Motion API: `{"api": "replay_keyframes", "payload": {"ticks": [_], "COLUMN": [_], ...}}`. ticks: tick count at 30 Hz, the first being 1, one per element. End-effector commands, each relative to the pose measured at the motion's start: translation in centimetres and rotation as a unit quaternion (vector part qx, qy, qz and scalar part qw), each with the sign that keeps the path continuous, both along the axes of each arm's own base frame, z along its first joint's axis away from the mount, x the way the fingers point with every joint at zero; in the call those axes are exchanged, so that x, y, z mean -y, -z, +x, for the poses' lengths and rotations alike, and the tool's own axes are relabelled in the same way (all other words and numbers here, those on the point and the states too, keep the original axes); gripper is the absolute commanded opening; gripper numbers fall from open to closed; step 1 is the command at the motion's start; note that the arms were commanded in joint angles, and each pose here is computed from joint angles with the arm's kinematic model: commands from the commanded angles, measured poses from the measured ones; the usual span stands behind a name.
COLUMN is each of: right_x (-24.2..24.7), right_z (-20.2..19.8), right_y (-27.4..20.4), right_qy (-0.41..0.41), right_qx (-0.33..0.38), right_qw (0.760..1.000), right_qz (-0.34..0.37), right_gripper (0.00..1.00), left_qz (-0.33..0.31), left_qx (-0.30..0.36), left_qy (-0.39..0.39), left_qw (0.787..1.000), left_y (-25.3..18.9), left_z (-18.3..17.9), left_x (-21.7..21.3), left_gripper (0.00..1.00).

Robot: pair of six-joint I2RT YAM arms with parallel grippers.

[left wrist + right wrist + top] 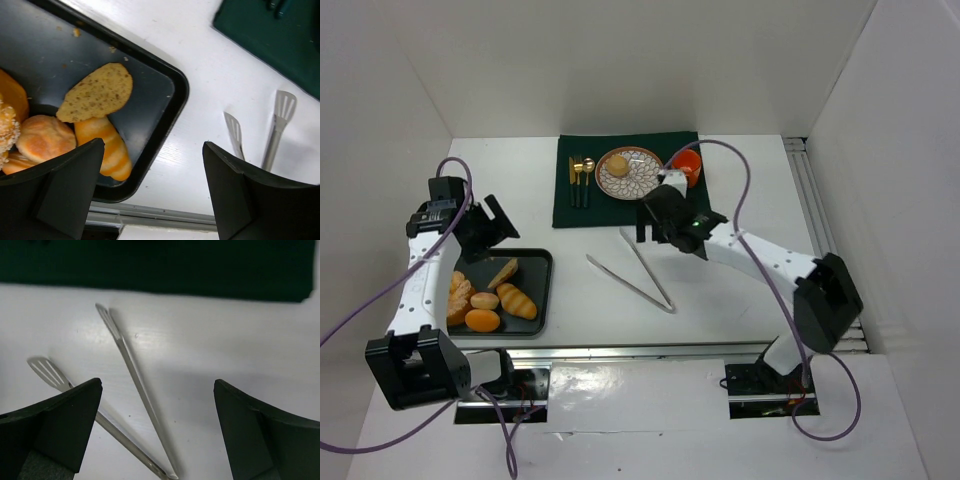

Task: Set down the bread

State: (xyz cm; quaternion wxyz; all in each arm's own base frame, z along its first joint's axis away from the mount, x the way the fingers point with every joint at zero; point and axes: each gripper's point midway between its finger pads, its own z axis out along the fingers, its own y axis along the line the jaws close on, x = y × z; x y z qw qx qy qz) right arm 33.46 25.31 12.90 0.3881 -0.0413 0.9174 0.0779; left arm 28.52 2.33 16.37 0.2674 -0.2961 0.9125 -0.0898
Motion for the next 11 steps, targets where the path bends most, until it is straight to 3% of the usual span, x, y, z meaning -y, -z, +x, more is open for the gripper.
{"api": "replay_keyframes", "payload": {"ticks": [1,5,11], "right_x": [5.3,10.0,11.7], "right_z": [1.5,0.5,-2.2], "right_y": [-7.4,-6.8,-1.5], "right_qy": [0.118,0.187,0.197], "right_qx": [0.101,0.111,0.064], "right_qw": [0.988,0.976,0.978], "right_qz": [0.01,0.006,0.011], "right_gripper": [1.0,1.0,1.0], "left_qz": [-0.013,-0.008,-0.026], "left_qx": [0.049,0.07,0.084], "left_qy": [0.035,0.042,0.052], "left_qw": [0.998,0.997,0.995], "left_y": [-2.3,-3.7,-4.4], "left_z": [0.7,1.2,1.5], "left_x": [0.9,1.0,1.7], "left_gripper": [0.93,0.93,0.93]}}
